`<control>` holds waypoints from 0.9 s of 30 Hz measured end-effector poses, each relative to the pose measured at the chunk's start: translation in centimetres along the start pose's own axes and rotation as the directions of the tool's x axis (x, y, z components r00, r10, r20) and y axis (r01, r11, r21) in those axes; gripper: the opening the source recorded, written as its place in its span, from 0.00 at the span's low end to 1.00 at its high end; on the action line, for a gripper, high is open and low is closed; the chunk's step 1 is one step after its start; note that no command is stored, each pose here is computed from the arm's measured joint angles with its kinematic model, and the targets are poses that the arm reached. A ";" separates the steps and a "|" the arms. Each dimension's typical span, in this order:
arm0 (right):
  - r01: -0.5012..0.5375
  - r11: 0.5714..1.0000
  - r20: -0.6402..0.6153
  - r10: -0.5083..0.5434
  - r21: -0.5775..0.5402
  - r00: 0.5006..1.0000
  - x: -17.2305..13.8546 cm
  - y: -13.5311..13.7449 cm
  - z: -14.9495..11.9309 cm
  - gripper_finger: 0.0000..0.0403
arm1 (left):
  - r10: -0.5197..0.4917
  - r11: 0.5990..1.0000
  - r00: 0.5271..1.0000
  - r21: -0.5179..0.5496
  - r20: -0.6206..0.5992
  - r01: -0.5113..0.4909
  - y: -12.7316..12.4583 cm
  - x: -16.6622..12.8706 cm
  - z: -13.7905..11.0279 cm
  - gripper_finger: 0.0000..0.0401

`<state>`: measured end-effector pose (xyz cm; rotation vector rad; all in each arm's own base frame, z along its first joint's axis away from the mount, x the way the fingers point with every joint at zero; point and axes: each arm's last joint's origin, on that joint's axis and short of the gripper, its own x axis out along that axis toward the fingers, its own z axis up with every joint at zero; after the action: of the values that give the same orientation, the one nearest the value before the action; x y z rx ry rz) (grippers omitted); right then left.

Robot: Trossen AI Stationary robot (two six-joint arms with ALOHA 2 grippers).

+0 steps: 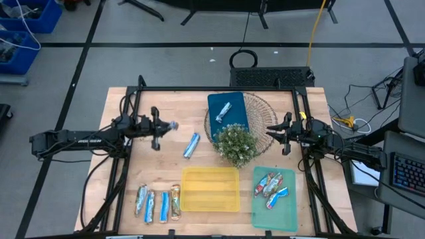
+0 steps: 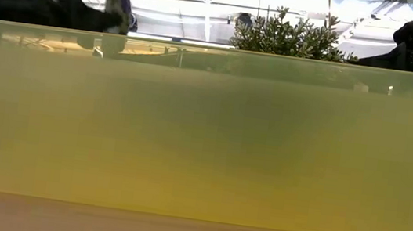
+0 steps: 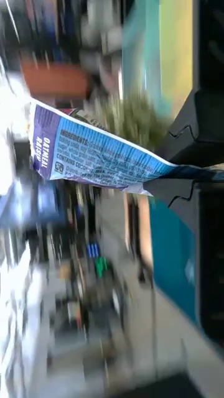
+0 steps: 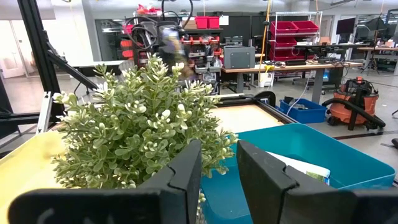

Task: Pick and place Granola Bars by type
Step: Put the blue granola bar into the blue bin

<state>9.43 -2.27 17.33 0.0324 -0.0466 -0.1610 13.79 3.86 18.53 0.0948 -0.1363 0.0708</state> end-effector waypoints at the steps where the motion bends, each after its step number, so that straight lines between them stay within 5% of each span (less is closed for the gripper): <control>1: 0.000 1.000 0.000 0.000 0.000 1.000 0.0 0.0 0.0 0.23 | 0.049 0.999 0.999 0.011 -0.009 -0.049 0.1 0.0 -0.1 0.06; 4: 0.000 1.000 0.000 0.000 0.000 1.000 0.0 0.0 0.0 0.23 | 0.130 0.991 0.991 0.026 -0.020 -0.130 0.4 0.0 -0.1 0.02; 16: 0.000 1.000 0.000 0.000 0.000 1.000 0.0 0.0 0.0 0.23 | 0.125 0.988 0.992 -0.088 -0.019 -0.127 0.4 0.0 -0.1 0.02; 27: 0.000 1.000 0.000 0.000 0.000 1.000 0.0 0.0 0.0 0.23 | 0.090 0.991 0.987 -0.083 -0.131 -0.101 1.3 3.1 3.6 0.01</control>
<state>9.43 -2.27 17.33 0.0324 -0.0466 -0.1607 16.26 4.98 22.65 -0.0054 -0.0170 0.1664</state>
